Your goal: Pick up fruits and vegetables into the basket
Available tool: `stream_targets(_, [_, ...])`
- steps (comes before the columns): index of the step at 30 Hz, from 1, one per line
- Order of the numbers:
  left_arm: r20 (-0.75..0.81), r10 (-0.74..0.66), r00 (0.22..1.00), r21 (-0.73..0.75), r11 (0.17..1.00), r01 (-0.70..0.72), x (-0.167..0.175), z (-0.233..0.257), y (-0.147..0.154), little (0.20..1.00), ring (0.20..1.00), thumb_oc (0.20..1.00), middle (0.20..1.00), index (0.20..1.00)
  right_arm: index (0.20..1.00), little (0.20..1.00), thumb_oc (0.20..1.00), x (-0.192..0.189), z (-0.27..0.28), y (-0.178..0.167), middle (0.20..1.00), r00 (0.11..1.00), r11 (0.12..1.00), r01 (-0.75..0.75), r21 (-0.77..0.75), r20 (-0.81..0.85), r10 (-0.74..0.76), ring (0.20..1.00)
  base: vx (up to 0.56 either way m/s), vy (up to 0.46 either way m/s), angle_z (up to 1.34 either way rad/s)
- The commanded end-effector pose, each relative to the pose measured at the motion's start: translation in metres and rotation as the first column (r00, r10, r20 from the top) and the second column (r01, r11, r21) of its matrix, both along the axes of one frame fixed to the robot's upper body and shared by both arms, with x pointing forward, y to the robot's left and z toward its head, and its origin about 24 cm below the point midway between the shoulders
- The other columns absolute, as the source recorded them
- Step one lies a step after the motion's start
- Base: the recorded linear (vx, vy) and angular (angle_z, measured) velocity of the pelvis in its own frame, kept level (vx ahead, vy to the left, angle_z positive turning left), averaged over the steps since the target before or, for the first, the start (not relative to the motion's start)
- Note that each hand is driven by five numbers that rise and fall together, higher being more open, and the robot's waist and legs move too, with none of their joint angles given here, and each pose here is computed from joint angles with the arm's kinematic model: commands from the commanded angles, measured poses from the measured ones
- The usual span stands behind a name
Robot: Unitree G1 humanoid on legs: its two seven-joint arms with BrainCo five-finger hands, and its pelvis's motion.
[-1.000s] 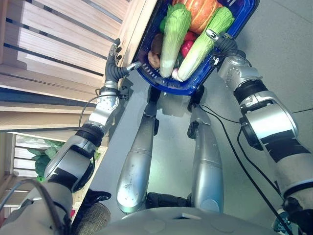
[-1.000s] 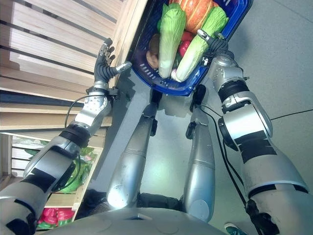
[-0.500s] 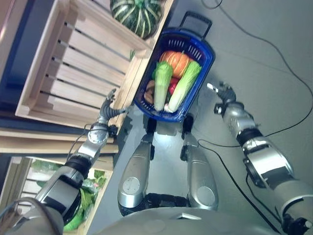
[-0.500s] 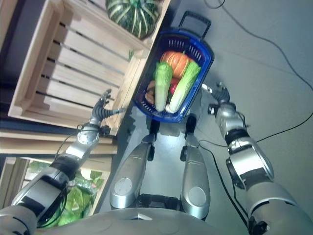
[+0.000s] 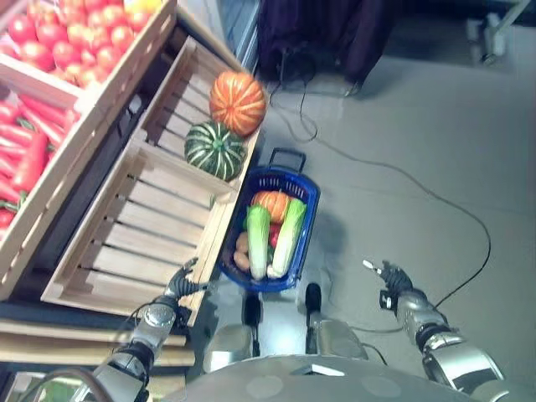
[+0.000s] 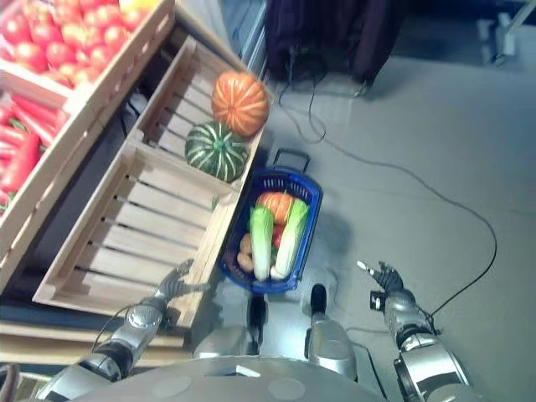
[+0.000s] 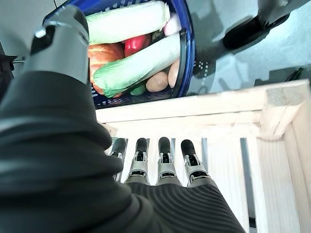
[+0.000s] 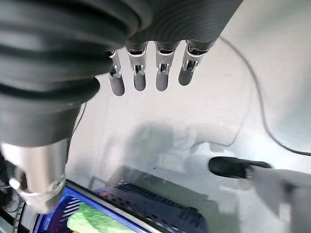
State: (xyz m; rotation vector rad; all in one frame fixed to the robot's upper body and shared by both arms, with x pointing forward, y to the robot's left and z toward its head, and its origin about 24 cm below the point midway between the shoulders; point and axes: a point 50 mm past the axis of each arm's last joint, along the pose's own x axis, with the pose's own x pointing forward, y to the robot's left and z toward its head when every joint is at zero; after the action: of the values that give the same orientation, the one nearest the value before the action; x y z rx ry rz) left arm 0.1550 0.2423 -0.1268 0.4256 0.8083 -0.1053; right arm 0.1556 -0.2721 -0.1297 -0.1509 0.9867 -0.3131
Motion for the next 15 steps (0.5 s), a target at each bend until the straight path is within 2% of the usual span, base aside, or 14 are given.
stream_targets(1, [-0.127,0.016,0.992,0.000,1.000,-0.016,-0.019,-0.011,0.008,1.000,1.000,1.000,1.000,1.000,1.000,1.000,1.000,-0.017,-0.008,-0.001,1.000,0.995,1.000,0.020,0.024,-0.102,-0.017,1.000,0.03,-0.022,-0.16])
stream_targets(9, [-0.228,0.028,0.973,-0.029,0.999,-0.035,-0.038,-0.019,0.008,1.000,1.000,1.000,1.000,1.000,1.000,1.000,1.000,-0.069,-0.025,0.002,1.000,0.951,0.991,0.081,0.102,-0.306,-0.046,1.000,0.00,-0.001,-0.11])
stream_targets(15, [-0.278,0.045,0.960,-0.055,0.997,-0.063,-0.047,-0.023,0.006,1.000,1.000,1.000,1.000,1.000,1.000,1.000,1.000,-0.084,-0.029,0.007,1.000,0.931,0.982,0.119,0.149,-0.360,-0.058,1.000,0.00,0.001,-0.01])
